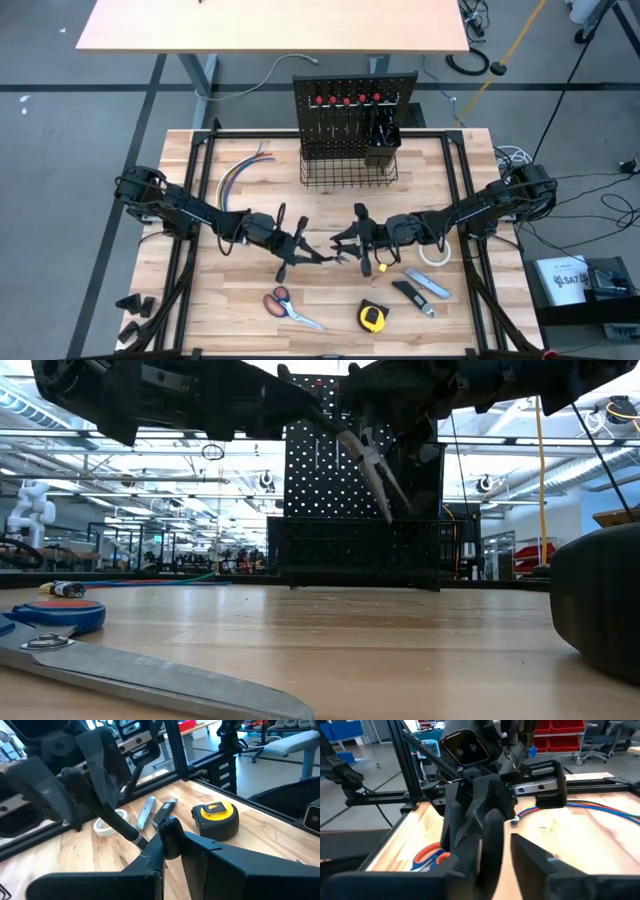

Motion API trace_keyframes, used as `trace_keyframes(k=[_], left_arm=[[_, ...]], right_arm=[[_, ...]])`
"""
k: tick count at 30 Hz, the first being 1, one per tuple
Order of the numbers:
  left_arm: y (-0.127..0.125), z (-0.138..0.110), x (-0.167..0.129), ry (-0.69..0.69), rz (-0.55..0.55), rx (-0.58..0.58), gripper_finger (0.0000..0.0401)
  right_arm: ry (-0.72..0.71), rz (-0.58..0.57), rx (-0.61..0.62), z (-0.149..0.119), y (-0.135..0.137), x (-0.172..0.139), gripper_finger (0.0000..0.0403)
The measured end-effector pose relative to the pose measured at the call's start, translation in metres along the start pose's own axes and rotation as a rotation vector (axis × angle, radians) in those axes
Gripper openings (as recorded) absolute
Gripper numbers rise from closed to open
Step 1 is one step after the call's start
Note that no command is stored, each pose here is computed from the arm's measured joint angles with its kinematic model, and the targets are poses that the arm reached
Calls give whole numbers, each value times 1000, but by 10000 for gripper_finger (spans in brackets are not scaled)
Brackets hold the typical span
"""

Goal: Hang tools onto peg board
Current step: Put the plier into the black bin on the pegboard

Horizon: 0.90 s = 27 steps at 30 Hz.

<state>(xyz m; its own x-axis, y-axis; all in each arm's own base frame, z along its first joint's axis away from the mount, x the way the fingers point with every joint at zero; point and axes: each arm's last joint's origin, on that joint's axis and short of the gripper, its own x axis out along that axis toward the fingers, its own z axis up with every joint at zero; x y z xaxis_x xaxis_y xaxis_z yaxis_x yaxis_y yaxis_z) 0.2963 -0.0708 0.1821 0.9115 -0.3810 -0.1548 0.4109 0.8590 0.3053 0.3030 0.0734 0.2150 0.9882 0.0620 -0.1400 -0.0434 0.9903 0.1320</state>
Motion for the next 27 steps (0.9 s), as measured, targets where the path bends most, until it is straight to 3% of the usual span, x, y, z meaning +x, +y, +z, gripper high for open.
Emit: trace_keyframes(k=[6, 10, 17, 27], left_arm=[[0, 0, 0, 4, 12, 0, 37], [1, -3, 0, 50, 79, -1, 37], [6, -5, -1, 122, 264, 3, 37], [-1, 4, -2, 131, 433, 12, 37]], right_arm=[[-19, -46, -18, 3, -3, 0, 182], [0, -133, -12, 9, -6, -9, 215], [48, -193, 33, 24, -8, -32, 227], [202, -248, 123, -1, -14, -24, 224]])
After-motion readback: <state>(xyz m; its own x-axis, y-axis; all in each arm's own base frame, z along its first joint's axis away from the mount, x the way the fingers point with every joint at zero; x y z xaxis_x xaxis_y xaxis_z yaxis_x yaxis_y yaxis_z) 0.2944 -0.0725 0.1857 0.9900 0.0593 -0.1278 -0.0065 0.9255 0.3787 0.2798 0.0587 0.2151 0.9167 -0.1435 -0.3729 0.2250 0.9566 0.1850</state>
